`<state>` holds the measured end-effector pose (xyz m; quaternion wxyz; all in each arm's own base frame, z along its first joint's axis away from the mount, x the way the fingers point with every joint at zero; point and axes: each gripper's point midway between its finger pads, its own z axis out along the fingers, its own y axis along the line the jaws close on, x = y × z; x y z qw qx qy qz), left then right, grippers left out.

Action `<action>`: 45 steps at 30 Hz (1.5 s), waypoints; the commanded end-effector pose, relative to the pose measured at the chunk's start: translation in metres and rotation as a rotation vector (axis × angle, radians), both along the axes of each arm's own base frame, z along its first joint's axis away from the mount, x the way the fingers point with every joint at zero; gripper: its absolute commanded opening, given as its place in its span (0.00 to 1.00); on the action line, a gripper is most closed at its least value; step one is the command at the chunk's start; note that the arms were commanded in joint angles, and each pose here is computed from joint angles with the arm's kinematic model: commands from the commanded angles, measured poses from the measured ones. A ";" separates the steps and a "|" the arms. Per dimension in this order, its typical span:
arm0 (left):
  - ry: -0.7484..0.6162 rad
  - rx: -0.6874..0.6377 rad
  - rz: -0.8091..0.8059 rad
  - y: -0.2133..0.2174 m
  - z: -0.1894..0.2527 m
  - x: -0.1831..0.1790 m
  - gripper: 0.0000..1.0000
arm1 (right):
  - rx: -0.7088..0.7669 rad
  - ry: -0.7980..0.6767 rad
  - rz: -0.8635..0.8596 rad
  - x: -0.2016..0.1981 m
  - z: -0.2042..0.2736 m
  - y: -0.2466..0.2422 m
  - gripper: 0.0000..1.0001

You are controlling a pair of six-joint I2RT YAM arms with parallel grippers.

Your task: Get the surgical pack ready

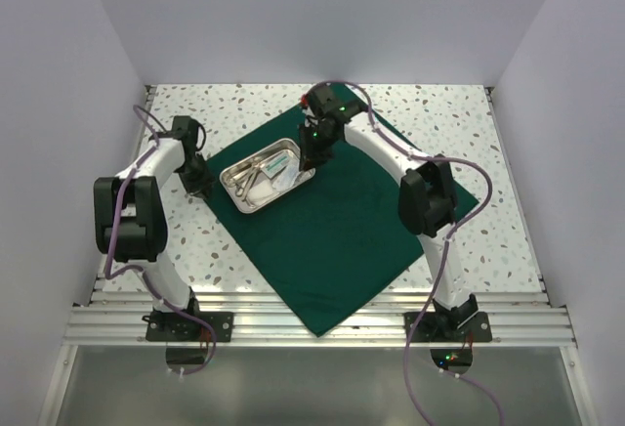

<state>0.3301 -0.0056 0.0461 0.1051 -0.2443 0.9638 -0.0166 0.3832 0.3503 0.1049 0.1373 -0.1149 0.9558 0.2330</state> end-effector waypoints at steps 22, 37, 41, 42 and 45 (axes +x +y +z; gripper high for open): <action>0.011 -0.194 -0.048 -0.060 -0.018 0.080 0.06 | -0.070 -0.212 -0.160 0.116 -0.043 -0.027 0.45; -0.044 -0.304 -0.254 -0.154 -0.005 0.106 0.06 | -0.155 -0.157 -0.175 0.051 -0.018 -0.085 0.44; -0.025 -0.328 -0.317 -0.184 -0.008 0.105 0.06 | -0.172 -0.130 -0.192 0.041 -0.017 -0.104 0.44; -0.014 -0.335 -0.339 -0.195 -0.009 0.101 0.06 | -0.191 -0.131 -0.191 0.040 -0.017 -0.109 0.44; -0.015 -0.350 -0.379 -0.216 -0.008 0.101 0.06 | -0.195 -0.106 -0.198 0.035 -0.017 -0.121 0.44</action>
